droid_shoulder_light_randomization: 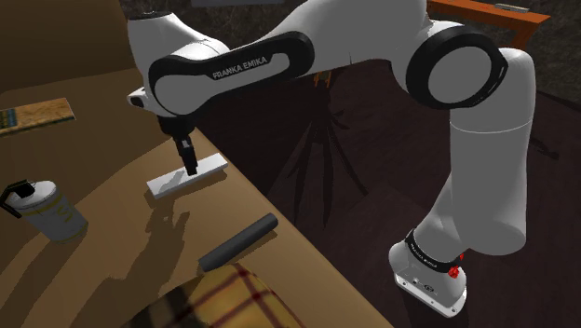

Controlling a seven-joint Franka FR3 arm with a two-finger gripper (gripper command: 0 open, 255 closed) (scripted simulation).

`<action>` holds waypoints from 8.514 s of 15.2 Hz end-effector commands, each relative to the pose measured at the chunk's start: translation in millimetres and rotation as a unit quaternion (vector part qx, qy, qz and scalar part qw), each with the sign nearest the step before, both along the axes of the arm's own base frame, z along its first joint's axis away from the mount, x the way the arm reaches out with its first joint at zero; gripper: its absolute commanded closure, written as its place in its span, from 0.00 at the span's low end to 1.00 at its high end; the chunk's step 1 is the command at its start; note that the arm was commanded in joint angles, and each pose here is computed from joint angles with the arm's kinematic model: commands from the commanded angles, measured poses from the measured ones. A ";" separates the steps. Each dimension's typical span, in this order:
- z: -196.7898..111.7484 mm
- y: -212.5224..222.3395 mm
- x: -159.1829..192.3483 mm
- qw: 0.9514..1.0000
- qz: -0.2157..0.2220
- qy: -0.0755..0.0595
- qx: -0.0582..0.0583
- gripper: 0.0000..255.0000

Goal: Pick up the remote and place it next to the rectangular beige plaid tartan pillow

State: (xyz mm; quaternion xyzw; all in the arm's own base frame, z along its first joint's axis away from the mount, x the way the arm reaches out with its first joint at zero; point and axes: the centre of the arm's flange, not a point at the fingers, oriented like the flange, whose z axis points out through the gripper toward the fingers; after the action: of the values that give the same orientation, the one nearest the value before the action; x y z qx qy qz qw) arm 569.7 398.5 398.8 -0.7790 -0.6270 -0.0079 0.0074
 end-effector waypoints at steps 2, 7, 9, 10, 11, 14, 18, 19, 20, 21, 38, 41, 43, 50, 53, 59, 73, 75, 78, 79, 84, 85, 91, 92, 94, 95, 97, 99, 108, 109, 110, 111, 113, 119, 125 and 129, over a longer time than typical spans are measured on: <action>-14.0 6.2 1.0 1.000 0.010 -0.001 0.000 0.00; -43.4 6.8 1.2 1.000 0.010 -0.001 0.000 0.00; -43.4 6.8 1.2 1.000 0.010 -0.001 0.000 0.00; -43.4 6.8 1.2 1.000 0.010 -0.001 0.000 0.00; -43.4 6.8 1.2 1.000 0.010 -0.001 0.000 0.00; -43.4 6.8 1.2 1.000 0.010 -0.001 0.000 0.00; -43.3 6.9 1.2 1.000 0.010 -0.001 0.000 1.00; -43.2 6.8 1.3 1.000 0.010 -0.001 0.000 1.00; -43.3 6.7 1.3 1.000 0.010 -0.001 0.000 1.00; -43.4 6.7 1.1 1.000 0.010 -0.001 0.000 1.00; 25.2 6.8 1.2 1.000 0.010 -0.001 0.000 1.00; 41.1 6.8 1.2 1.000 0.010 -0.001 0.000 1.00; 51.6 6.8 1.2 1.000 0.010 -0.001 0.000 1.00; 88.6 6.8 1.2 1.000 0.010 -0.001 0.000 1.00; 104.4 6.8 1.2 1.000 0.010 -0.001 0.000 1.00; 136.1 6.8 1.2 1.000 0.010 -0.001 0.000 1.00; 166.5 -7.7 -103.4 1.000 0.010 -0.001 0.000 1.00; 166.5 -11.4 -129.6 1.000 0.010 -0.001 0.000 1.00; 166.6 -16.8 -168.8 1.000 0.010 -0.001 0.000 1.00; 166.6 -18.6 -181.9 1.000 0.010 -0.001 0.000 1.00; 166.7 -27.7 -247.2 1.000 0.010 -0.001 0.000 1.00; 166.7 -29.5 -260.3 1.000 0.010 -0.001 0.000 1.00; 166.8 -40.4 -338.8 1.000 0.010 -0.001 0.000 1.00; 166.9 -42.3 -351.8 1.000 0.010 -0.001 0.000 1.00; 166.9 -45.9 -378.0 1.000 0.010 -0.001 0.000 1.00; 166.9 -47.7 -391.0 1.000 0.010 -0.001 0.000 1.00; 167.0 -51.3 -417.2 1.000 0.010 -0.001 0.000 1.00; 167.0 -55.0 -443.3 1.000 0.010 -0.001 0.000 1.00; 167.2 -71.3 -561.0 1.000 0.010 -0.001 0.000 1.00; 167.2 -73.1 -574.1 1.000 0.010 -0.001 0.000 1.00; 167.2 -74.9 -587.2 1.000 0.010 -0.001 0.000 1.00; 167.3 -76.8 -600.2 1.000 0.010 -0.001 0.000 1.00; 167.3 -80.4 -626.4 1.000 0.010 -0.001 0.000 1.00; 167.4 -91.3 -704.8 1.000 0.010 -0.001 0.000 1.00; 146.3 -94.2 -725.4 1.000 0.010 -0.001 0.000 1.00; 125.2 -94.2 -725.4 1.000 0.010 -0.001 0.000 1.00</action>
State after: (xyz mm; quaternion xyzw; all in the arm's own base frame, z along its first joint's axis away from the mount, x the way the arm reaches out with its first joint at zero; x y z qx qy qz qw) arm -156.2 303.5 530.5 -0.7724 -0.6351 -0.0085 0.0065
